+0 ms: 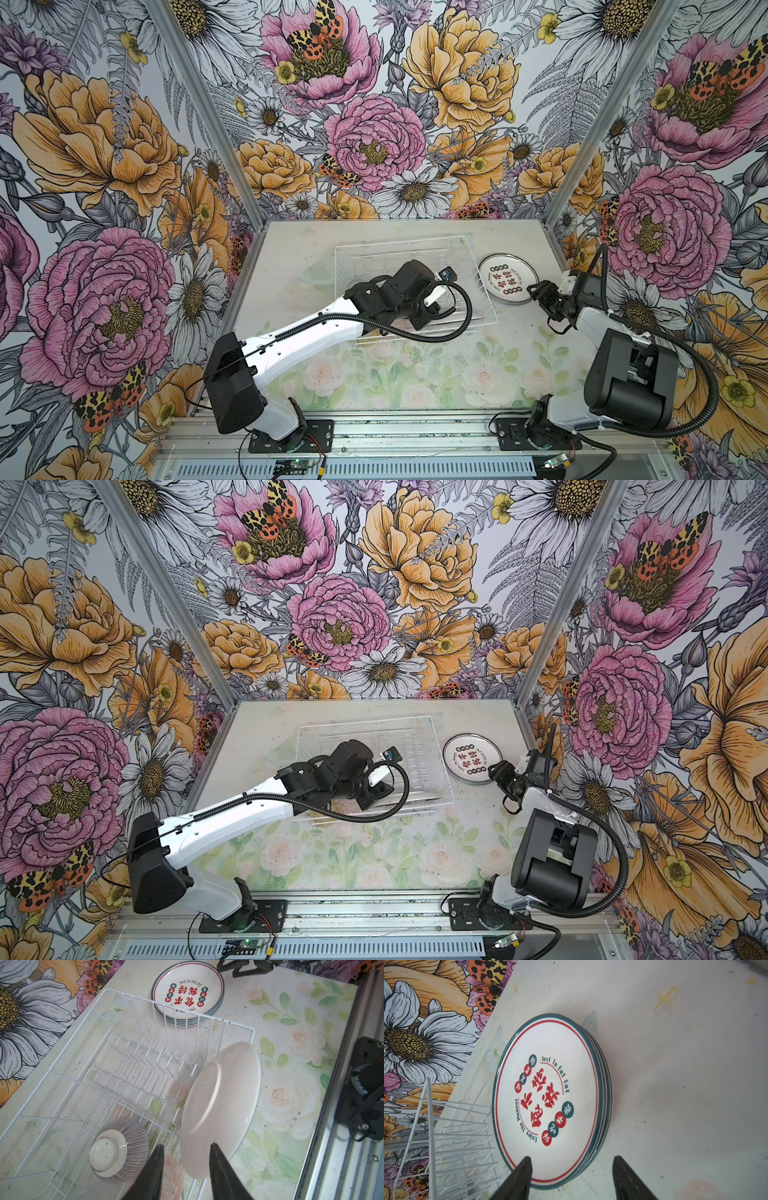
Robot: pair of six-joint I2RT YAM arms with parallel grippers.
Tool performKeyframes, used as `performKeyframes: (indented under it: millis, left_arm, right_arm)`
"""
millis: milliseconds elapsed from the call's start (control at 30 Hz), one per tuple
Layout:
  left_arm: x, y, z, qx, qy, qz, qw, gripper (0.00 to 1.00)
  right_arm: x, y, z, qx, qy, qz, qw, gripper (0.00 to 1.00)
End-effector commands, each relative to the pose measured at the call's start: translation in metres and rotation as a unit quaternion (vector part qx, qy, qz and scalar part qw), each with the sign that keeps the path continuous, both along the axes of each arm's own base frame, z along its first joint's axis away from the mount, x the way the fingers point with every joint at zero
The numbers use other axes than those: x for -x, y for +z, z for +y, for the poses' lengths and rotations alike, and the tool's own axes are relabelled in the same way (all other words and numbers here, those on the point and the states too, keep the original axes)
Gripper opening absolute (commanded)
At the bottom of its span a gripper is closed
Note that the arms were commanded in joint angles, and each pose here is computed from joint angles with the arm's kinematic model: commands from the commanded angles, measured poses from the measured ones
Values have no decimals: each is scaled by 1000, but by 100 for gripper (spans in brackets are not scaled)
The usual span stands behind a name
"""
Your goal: Unload the mixed dishes from the dish rack
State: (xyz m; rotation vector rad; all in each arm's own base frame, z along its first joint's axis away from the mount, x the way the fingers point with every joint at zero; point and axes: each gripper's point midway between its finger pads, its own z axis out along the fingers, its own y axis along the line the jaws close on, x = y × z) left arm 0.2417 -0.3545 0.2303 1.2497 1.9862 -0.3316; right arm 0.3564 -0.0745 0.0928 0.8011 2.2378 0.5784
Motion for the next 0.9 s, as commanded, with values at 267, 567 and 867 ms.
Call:
performKeyframes:
  millis: [267,567,867]
  left_arm:
    - [18,10,-4,-22,-17,-28,999,40]
    - [16,5,-4,-35,-11,-30,999,42]
    - [19,1,-9,-64,-34,-40,997,44]
  right_arm:
    - [14,90,36,149,61,-48,986,63]
    - [29,114,97,205,149,-58,966,63]
    - [33,115,104,221,158,-57,961,63]
